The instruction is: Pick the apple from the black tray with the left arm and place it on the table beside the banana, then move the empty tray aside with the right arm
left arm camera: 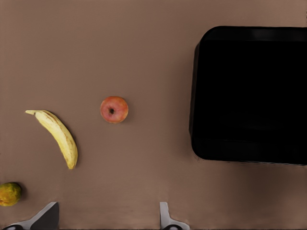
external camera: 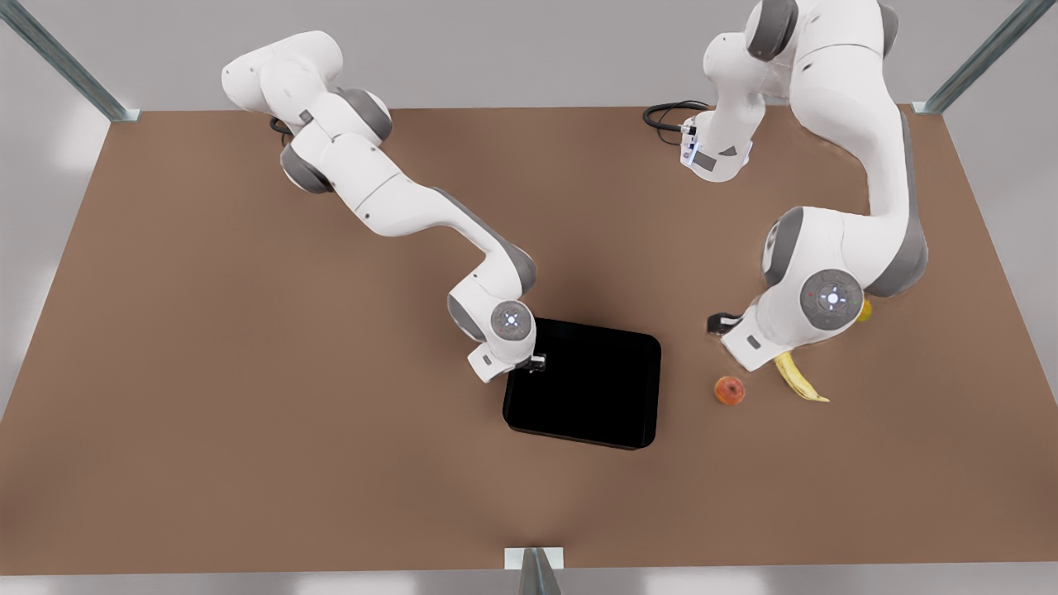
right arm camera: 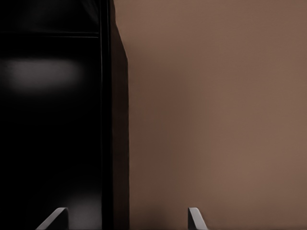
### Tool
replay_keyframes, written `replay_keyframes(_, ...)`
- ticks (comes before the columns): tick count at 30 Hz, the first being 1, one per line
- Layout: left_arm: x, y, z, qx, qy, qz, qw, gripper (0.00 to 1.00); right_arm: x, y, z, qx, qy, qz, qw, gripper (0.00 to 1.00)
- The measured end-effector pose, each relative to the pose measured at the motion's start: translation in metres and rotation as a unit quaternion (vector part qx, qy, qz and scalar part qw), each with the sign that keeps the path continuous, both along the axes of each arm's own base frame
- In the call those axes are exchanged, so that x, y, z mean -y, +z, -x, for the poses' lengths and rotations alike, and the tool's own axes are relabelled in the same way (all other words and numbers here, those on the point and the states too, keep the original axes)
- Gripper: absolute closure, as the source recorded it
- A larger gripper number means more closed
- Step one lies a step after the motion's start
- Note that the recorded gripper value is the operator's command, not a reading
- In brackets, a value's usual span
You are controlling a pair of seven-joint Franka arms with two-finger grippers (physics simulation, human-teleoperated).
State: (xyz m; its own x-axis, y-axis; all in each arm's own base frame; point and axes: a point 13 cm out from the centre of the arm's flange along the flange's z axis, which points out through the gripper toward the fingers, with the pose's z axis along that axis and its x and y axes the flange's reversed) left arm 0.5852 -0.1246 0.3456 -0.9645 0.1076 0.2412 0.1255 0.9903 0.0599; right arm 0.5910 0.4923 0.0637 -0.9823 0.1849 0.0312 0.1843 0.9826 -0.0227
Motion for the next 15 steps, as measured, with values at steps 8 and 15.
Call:
replay_keyframes(8,-0.139,-0.021,0.085,-0.014,0.123,0.038,0.992,0.00,0.001,-0.010,-0.001,0.001,-0.029,-0.002,1.000,0.57)
replay_keyframes(15,-0.076,-0.022,0.071,0.001,0.063,0.046,0.997,0.00,-0.006,-0.010,-0.011,0.001,-0.037,-0.041,0.999,1.00)
